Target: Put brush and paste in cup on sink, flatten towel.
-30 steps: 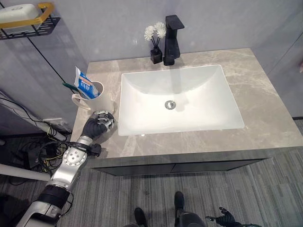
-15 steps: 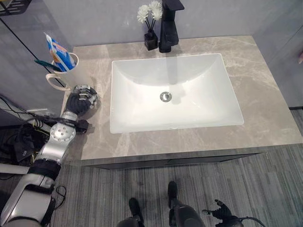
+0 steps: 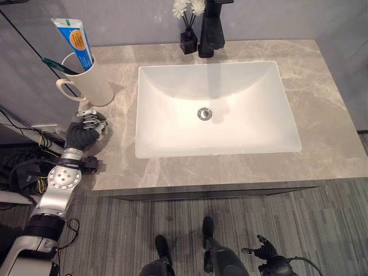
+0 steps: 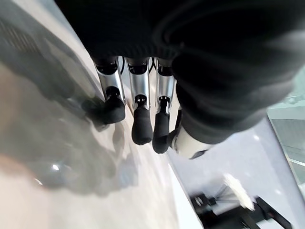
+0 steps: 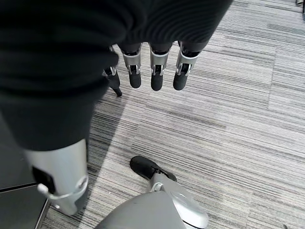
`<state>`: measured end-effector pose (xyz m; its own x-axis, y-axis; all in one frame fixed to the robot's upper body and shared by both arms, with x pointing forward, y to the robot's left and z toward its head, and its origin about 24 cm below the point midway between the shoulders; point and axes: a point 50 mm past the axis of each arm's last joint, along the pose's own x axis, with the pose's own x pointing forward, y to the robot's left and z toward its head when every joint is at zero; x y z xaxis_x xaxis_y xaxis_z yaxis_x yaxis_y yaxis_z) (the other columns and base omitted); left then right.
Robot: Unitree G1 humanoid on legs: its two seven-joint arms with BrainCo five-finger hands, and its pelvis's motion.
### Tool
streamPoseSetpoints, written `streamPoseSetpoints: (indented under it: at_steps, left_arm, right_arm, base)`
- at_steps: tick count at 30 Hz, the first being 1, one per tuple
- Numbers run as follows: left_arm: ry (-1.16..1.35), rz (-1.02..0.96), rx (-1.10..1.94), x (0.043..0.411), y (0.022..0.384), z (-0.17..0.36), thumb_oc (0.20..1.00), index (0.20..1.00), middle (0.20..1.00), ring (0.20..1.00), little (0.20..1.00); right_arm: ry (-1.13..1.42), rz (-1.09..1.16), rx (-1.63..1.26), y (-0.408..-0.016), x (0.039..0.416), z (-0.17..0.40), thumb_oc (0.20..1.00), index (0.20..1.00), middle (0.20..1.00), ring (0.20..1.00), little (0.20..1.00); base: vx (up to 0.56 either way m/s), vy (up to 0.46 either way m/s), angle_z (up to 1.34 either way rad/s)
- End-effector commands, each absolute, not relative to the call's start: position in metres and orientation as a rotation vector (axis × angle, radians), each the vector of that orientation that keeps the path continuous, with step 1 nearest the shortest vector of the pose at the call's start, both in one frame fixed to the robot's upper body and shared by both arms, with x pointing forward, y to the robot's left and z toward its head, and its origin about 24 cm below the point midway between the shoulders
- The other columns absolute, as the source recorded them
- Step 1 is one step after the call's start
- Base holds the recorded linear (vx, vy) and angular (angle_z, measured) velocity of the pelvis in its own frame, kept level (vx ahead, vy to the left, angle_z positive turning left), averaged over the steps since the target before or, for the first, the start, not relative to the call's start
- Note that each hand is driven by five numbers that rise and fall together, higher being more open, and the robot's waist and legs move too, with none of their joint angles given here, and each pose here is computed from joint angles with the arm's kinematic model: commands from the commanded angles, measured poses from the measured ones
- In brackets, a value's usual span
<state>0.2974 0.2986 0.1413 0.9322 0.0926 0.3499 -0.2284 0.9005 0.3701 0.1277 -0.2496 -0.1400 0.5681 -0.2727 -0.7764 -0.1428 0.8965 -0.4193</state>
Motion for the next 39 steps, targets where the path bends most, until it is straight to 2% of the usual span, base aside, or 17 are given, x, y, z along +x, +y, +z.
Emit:
streamPoseSetpoints:
  at_steps: [1,9,24,35,39]
  left_arm:
    - [-0.334,0.276,0.435,0.299,0.322,0.152,0.2,0.2,0.2,0.2,0.2]
    - [-0.354,0.387,0.433,0.315,0.34,0.176,0.2,0.2,0.2,0.2,0.2]
    - [-0.429,0.418,0.481,0.345,0.332,0.228,0.2,0.2,0.2,0.2,0.2]
    - [-0.375,0.415,0.512,0.357,0.323,0.222,0.2,0.2,0.2,0.2,0.2]
    - [-0.298,0.42,0.547,0.361,0.321,0.205,0.2,0.2,0.2,0.2,0.2]
  right_arm:
    - [0.935,-0.122,-0.486,-0.261,0.135,-0.133,1.0,1.0,1.0,1.0,1.0]
    - [0.914,-0.107,-0.506,-0.262,0.143,-0.13,1.0,1.0,1.0,1.0,1.0]
    - [0.828,-0.076,-0.481,-0.251,0.16,-0.123,1.0,1.0,1.0,1.0,1.0]
    - [0.815,-0.066,-0.483,-0.248,0.159,-0.123,1.0,1.0,1.0,1.0,1.0]
    - [0.831,-0.063,-0.5,-0.25,0.156,-0.124,1.0,1.0,1.0,1.0,1.0]
  base:
    - [0.0,0.0,0.0]
    - [0.0,0.0,0.0]
    - [0.0,-0.001,-0.04]
    - [0.0,0.0,0.0]
    - [0.0,0.0,0.0]
